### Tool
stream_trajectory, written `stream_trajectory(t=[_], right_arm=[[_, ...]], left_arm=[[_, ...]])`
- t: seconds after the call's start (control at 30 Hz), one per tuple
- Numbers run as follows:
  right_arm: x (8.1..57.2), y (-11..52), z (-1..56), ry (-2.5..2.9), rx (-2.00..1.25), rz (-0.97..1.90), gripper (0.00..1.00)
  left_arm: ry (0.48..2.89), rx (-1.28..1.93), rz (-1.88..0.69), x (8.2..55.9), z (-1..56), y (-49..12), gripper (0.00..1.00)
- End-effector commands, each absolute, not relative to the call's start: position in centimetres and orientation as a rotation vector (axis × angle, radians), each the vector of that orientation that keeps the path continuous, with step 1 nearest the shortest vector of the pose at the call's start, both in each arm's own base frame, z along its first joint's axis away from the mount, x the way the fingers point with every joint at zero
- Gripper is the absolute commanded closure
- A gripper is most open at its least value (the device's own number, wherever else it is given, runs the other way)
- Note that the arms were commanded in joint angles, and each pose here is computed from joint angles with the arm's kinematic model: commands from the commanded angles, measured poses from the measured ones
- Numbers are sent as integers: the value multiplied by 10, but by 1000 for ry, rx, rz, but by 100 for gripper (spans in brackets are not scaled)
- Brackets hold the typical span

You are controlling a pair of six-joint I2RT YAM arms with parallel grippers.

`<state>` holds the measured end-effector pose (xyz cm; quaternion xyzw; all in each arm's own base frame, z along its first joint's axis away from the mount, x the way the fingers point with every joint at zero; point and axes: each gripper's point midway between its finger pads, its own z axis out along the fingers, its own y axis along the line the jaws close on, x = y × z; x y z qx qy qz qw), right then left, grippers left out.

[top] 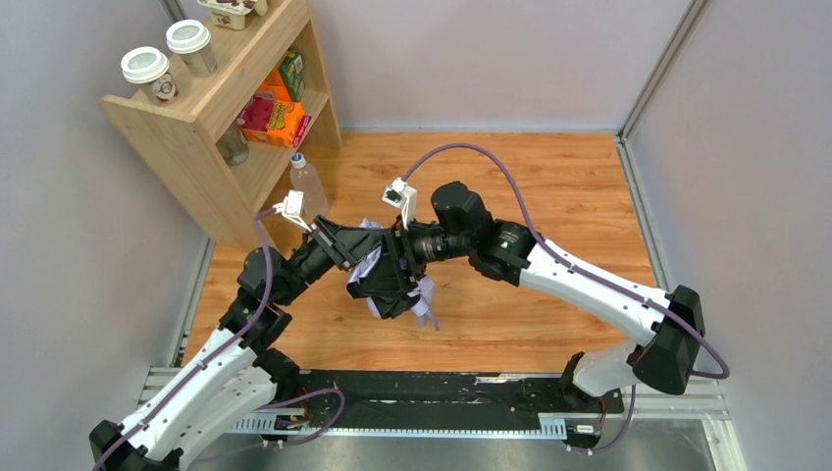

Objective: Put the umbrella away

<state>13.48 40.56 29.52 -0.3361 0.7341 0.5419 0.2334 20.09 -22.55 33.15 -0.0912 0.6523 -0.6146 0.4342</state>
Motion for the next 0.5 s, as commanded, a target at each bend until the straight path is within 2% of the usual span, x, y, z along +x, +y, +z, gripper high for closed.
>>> stream_trajectory(t=[0.0, 0.2, 0.33, 0.47], right_arm=[[127, 397, 318, 1957, -941, 1497, 27], [109, 401, 319, 1930, -1022, 1504, 20], [117, 396, 315, 1970, -1011, 1408, 18], [103, 392, 330, 1915, -1051, 1488, 16]], left_arm=[[1415, -191, -1499, 205, 355, -212, 100], [1405, -209, -1454, 205, 349, -204, 100], [1372, -156, -1483, 202, 353, -209, 100], [1293, -39, -1467, 191, 357, -210, 100]])
